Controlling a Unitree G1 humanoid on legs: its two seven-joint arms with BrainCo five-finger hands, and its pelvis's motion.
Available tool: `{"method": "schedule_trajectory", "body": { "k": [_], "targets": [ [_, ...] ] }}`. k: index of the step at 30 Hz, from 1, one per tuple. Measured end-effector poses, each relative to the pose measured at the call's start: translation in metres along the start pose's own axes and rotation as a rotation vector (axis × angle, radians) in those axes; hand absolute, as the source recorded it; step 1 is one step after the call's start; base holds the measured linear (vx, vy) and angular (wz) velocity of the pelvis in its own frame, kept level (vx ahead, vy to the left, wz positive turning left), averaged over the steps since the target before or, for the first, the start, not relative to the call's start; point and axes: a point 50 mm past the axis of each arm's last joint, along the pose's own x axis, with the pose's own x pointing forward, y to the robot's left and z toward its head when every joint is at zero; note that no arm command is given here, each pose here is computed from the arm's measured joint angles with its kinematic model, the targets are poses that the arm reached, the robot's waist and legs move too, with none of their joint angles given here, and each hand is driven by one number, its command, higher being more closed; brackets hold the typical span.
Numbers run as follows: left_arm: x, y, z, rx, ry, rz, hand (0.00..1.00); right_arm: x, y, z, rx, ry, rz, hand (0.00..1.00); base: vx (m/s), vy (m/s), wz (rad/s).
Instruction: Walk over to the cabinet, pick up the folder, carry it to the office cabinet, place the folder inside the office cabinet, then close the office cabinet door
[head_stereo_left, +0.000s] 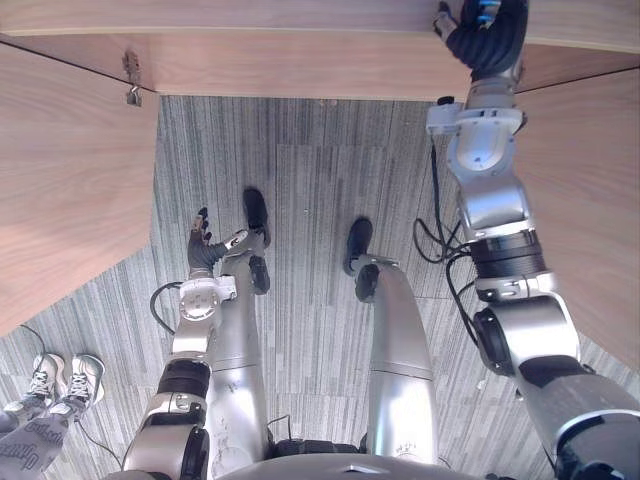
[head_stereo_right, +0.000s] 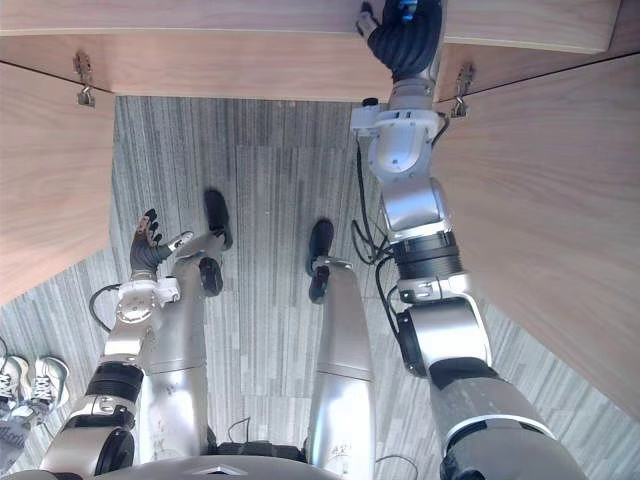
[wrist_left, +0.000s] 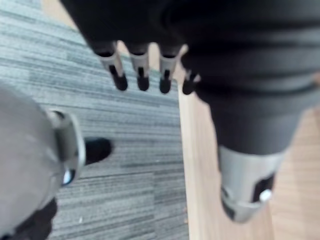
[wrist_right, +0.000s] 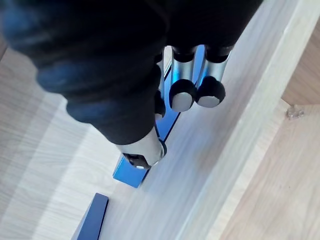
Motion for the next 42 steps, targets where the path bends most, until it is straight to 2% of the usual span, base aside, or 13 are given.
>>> {"method": "schedule_trajectory", "body": {
  "k": [16, 21, 34, 42],
  "targets": [
    [0.001, 0.005, -0.002, 0.020, -0.007, -0.008, 0.00, 0.055, -0.037, 0.005, -0.025, 0.019, -0.003, 1.00, -0.01, -0.012, 0.04],
    [0.000, 0.009, -0.005, 0.031, 0.007, -0.002, 0.00, 0.063, -0.041, 0.000, 0.009, 0.071, 0.005, 1.00, 0.00, -0.002, 0.01],
    [-0.001, 0.010, -0.007, -0.008, 0.020, 0.024, 0.00, 0.079, -0.043, 0.004, -0.026, 0.103, -0.021, 1.00, -0.01, -0.005, 0.04],
    [-0.003, 0.005, -0.004, -0.035, 0.006, 0.035, 0.00, 0.083, -0.051, 0.009, 0.115, 0.130, -0.155, 1.00, -0.01, -0.010, 0.06]
  ]
}}
